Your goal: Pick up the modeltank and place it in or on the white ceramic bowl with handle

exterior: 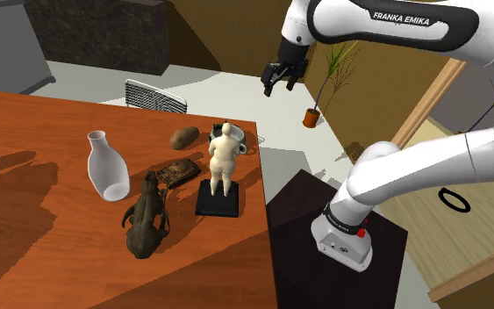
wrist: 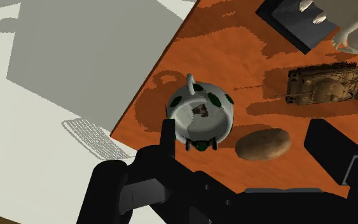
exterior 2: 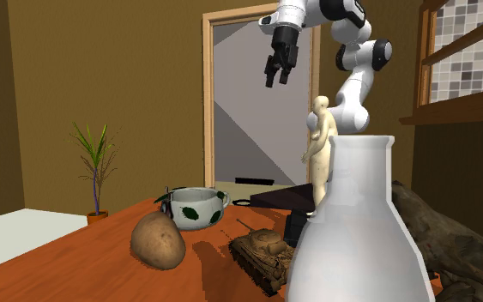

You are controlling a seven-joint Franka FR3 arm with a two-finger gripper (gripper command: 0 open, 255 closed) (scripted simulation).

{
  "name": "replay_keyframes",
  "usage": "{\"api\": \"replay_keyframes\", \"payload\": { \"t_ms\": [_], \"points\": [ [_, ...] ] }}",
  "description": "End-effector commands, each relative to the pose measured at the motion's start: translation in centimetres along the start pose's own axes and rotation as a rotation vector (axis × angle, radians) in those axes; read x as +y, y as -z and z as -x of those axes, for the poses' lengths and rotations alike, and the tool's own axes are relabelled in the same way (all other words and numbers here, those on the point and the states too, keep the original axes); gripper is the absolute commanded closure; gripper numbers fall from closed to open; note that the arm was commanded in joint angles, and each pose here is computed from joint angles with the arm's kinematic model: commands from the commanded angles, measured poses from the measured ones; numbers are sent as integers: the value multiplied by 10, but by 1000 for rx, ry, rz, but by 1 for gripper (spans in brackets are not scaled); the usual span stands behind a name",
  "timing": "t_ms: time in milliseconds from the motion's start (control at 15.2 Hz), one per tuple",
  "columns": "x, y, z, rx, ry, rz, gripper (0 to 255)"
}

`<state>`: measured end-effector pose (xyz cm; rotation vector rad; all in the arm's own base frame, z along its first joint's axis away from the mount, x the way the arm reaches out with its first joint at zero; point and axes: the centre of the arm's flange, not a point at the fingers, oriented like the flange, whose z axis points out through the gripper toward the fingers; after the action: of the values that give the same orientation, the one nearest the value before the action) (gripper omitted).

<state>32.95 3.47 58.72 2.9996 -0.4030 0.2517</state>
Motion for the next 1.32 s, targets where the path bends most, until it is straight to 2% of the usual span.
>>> {"api": "replay_keyframes", "payload": {
  "t_ms": [0,594,1254],
  "points": [
    [-21,-19,-1,-7,-65,6,0],
    [-112,-98,-20,-43,-334,34,0],
    [-202,-189,-65,-83,-634,65,0]
  ]
}}
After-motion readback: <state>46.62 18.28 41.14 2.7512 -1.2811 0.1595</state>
